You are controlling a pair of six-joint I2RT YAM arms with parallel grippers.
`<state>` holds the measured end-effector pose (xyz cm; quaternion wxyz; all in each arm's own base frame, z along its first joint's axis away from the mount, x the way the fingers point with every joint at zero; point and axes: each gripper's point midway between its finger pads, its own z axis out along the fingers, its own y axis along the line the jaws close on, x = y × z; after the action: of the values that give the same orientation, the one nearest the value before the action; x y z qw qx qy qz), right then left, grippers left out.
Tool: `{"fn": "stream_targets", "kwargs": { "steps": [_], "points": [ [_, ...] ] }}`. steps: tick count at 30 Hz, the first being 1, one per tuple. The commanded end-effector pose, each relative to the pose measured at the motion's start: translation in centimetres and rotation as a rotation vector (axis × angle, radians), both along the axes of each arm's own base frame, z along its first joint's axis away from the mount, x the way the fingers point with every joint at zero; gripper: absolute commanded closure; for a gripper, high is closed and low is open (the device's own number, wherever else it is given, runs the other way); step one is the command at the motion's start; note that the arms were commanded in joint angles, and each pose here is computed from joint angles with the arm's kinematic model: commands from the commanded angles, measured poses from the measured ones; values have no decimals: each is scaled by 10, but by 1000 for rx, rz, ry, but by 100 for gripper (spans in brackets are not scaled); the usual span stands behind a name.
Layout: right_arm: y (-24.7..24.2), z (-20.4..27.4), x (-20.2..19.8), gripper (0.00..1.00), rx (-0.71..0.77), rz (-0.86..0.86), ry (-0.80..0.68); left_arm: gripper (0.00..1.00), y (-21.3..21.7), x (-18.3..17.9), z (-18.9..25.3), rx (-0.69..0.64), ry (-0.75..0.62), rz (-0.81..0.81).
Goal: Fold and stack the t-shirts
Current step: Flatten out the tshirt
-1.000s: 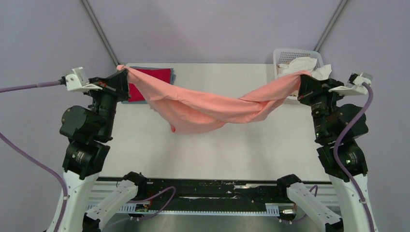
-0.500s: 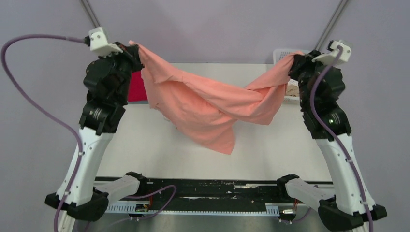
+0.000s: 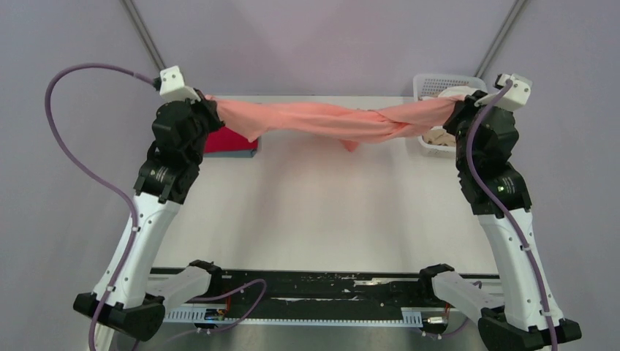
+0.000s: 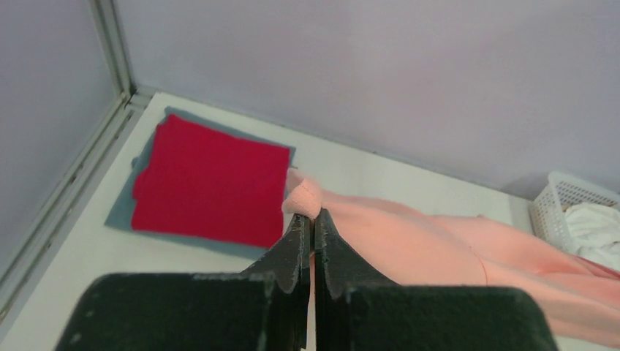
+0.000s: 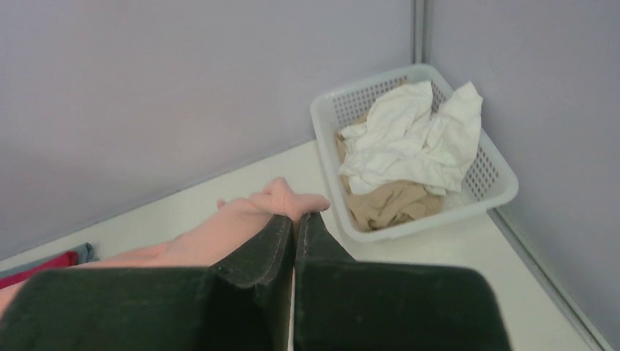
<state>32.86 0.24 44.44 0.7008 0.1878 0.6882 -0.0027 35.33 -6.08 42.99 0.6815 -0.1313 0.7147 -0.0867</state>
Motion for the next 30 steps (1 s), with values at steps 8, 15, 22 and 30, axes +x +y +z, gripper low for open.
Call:
{"fn": "stream_targets", "kwargs": {
  "steps": [8, 15, 22, 30],
  "points": [
    [4, -131, -21, 100, 93, 16, 363, 100, 10, -38, -181, -161, 301, 84],
    [-18, -265, 52, 100, 156, -106, 764, 100, -3, 5, -281, -171, 621, 150],
    [-15, -326, 91, 59, 205, -106, 908, 100, -20, 12, -354, -171, 824, 102],
    [-19, -314, 45, 1, 253, -156, 848, 100, -34, 7, -366, -209, 847, 32]
  ]
}}
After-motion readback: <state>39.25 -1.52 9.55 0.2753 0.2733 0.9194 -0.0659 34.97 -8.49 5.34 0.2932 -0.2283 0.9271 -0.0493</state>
